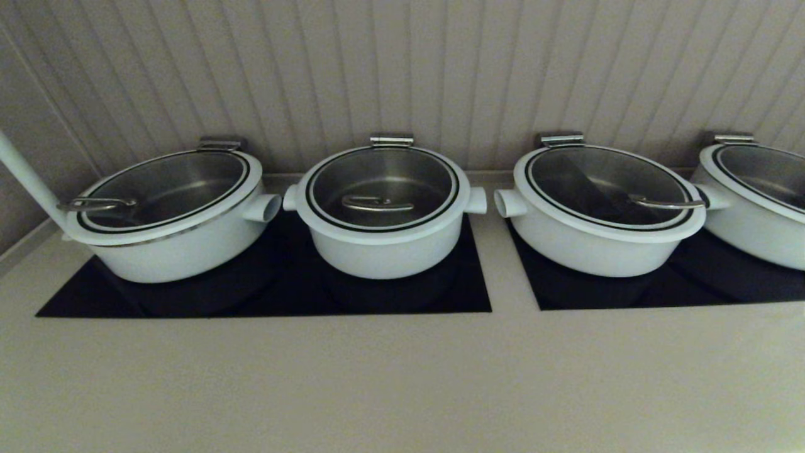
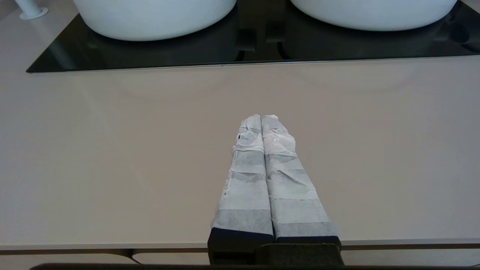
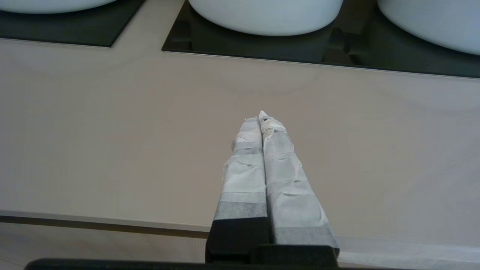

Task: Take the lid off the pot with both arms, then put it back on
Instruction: Open the food pot lid a small opening with the left arm

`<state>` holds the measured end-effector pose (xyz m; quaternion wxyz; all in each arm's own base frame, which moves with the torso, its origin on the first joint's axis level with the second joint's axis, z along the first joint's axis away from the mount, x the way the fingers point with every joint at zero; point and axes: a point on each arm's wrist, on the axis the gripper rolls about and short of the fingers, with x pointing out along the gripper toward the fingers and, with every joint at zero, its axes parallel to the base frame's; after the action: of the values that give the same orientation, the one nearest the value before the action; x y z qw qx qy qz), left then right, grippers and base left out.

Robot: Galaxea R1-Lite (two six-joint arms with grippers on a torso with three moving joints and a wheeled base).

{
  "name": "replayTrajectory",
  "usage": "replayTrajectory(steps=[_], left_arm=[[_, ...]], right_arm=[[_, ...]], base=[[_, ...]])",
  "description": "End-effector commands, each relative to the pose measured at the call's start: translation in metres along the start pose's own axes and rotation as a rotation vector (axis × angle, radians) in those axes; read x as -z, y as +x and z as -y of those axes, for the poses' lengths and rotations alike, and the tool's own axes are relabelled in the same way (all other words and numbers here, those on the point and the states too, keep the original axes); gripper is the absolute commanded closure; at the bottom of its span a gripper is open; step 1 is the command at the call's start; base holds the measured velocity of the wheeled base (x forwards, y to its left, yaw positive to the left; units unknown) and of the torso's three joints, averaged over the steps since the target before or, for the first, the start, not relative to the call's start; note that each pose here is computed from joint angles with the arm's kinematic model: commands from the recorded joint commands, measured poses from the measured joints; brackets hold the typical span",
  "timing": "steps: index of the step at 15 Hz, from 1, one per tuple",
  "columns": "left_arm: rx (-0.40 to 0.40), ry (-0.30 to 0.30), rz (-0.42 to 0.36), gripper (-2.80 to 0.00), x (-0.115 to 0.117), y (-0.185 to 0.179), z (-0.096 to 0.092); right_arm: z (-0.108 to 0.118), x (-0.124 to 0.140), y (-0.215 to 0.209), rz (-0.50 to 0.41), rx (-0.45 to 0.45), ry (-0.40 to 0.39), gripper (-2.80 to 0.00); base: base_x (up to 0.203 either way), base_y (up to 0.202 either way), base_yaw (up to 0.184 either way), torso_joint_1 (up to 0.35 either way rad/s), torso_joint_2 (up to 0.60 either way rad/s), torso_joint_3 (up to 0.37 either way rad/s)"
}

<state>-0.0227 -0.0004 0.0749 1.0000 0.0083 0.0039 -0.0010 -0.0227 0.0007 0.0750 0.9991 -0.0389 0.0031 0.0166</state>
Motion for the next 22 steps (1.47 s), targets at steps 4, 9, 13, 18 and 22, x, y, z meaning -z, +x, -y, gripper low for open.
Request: replayTrajectory(steps=[4, 9, 13, 18, 22], left_arm=[[0.000, 0.001, 0.000, 0.00, 0.000, 0.000, 0.000], [0.003, 0.012, -0.001, 0.00, 0.000, 0.000, 0.000], [0.006, 0.040, 0.005, 0.00, -0.001, 0.000, 0.000], [0.007, 0.062, 0.094, 0.00, -0.013, -0.002, 0.000], [0.038, 0.068, 0.147, 0.00, -0.029, -0.008, 0.001]], right_arm=[[0.000, 0.000, 0.000, 0.000, -0.001, -0.002, 0.00], [0.000, 0.000, 0.000, 0.000, -0.001, -0.002, 0.00], [0.000, 0.000, 0.000, 0.000, -0.001, -0.002, 0.00], [0.000, 0.000, 0.000, 0.000, -0.001, -0.002, 0.00], [0.000, 0.000, 0.000, 0.000, -0.001, -0.002, 0.00]], base=[[0.000, 0.000, 0.000, 0.000, 0.00, 0.000], [0.000, 0.000, 0.000, 0.000, 0.00, 0.000], [0.000, 0.000, 0.000, 0.000, 0.00, 0.000], [0.000, 0.000, 0.000, 0.000, 0.00, 0.000], [0.000, 0.000, 0.000, 0.000, 0.00, 0.000]])
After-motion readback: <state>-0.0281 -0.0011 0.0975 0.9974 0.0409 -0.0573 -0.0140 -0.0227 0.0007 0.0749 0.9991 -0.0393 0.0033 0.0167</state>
